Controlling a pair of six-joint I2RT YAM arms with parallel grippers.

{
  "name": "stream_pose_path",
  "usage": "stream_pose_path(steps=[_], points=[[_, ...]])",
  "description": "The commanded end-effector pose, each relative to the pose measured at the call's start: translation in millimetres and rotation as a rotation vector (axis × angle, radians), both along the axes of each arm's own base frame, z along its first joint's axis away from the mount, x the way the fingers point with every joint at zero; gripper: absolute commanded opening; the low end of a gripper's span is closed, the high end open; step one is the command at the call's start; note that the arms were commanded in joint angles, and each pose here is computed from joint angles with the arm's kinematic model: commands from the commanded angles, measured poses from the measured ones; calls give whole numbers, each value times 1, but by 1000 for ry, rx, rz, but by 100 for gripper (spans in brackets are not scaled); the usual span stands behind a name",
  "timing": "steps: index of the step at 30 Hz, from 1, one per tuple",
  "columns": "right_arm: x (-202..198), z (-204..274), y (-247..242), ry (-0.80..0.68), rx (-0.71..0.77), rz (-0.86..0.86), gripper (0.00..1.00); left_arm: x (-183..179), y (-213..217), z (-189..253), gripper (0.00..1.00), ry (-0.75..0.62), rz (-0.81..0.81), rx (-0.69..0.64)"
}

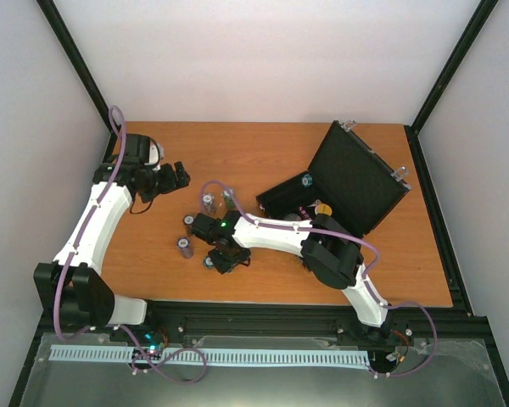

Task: Pack up texas hold em set

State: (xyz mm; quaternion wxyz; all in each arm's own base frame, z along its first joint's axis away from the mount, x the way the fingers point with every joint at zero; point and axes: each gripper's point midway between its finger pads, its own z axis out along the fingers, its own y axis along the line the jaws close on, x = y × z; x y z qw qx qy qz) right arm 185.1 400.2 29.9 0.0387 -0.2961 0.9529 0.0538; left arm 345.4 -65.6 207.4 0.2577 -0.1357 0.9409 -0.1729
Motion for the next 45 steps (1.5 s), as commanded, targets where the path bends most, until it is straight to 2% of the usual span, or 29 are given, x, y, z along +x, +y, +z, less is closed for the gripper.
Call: stream_pose_path(steps=[1,4,10,16,19,26,36,41,45], points=[[7,-2,4,4,2,8,47,8,-2,16,100,-39,-22,2],[7,-6,5,14,-3,11,48,8,-2,15,100,-38,-25,5],[9,-7,8,15,-10,14,58,9,-2,10,100,-27,-33,12],[16,10,10,-28,3,10,76,10,-2,11,100,-30,-33,12],[17,15,7,-39,4,15,80,10,-3,11,100,-28,-35,5],[8,2,2,6,-14,20,80,8,-5,11,100,-24,-35,-5],[2,-10,5,41,0,35,75,6,-4,7,100,-16,-33,-1],[-2,-15,4,65,-6,41,62,6,-3,8,100,-18,-32,2],[-3,-12,3,68,-3,41,56,6,-3,7,100,-14,-35,4]])
